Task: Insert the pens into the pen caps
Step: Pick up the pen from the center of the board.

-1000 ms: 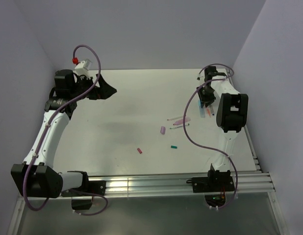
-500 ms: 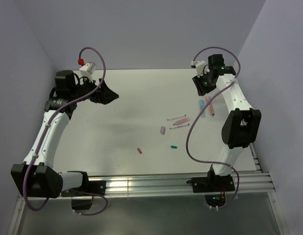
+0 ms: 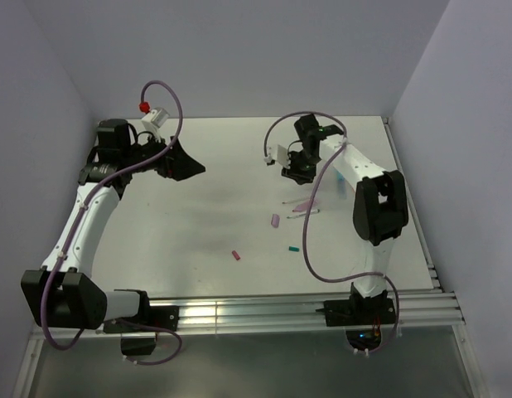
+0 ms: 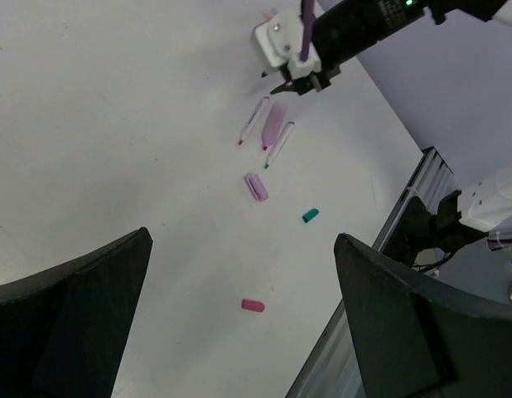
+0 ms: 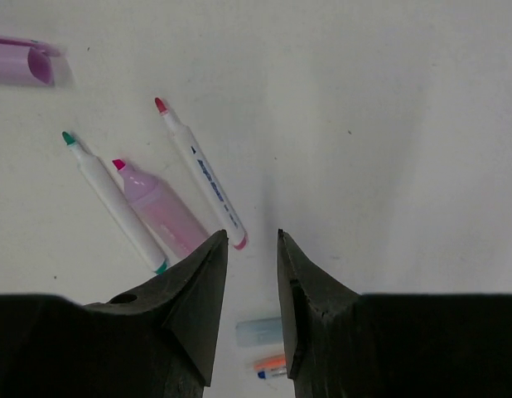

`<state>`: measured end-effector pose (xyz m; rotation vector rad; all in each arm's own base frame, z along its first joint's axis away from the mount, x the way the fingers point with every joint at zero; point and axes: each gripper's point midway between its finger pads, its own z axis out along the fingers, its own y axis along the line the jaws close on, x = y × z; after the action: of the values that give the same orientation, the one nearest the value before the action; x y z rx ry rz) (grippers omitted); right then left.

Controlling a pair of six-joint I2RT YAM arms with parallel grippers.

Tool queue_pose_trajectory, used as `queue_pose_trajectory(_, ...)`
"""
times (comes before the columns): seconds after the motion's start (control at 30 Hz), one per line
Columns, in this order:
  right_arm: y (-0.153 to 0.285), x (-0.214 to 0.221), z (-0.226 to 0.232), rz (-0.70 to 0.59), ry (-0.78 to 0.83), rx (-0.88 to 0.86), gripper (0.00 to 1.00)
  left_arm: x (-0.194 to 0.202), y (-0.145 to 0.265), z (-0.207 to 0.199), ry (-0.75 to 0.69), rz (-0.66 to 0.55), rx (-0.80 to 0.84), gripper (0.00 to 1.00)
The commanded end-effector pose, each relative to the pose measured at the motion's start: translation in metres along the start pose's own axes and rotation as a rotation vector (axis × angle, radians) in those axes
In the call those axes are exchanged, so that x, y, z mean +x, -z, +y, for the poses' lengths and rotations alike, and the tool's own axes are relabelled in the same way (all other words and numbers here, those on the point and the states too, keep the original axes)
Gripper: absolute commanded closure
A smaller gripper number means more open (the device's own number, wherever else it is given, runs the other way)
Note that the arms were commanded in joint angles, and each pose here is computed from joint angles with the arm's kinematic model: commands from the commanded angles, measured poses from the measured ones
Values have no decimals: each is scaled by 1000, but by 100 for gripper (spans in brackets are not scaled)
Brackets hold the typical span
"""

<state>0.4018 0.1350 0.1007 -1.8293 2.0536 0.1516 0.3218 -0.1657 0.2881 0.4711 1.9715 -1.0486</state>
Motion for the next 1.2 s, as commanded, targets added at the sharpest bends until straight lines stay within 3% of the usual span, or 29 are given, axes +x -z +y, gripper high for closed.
queue_pose_trajectory(0.0,-15,-3,-5,27,129,-30,62,-17,1,-10,-27,-22,47,1)
queue_pose_trajectory(0.3,-42,3,5,37,134,-99,60,-16,0,-6,-12,-12,59,1)
queue_pose_trajectory(1.17,-64,19,38,97,187,-184,59,-8,-6,3,18,11,61,1)
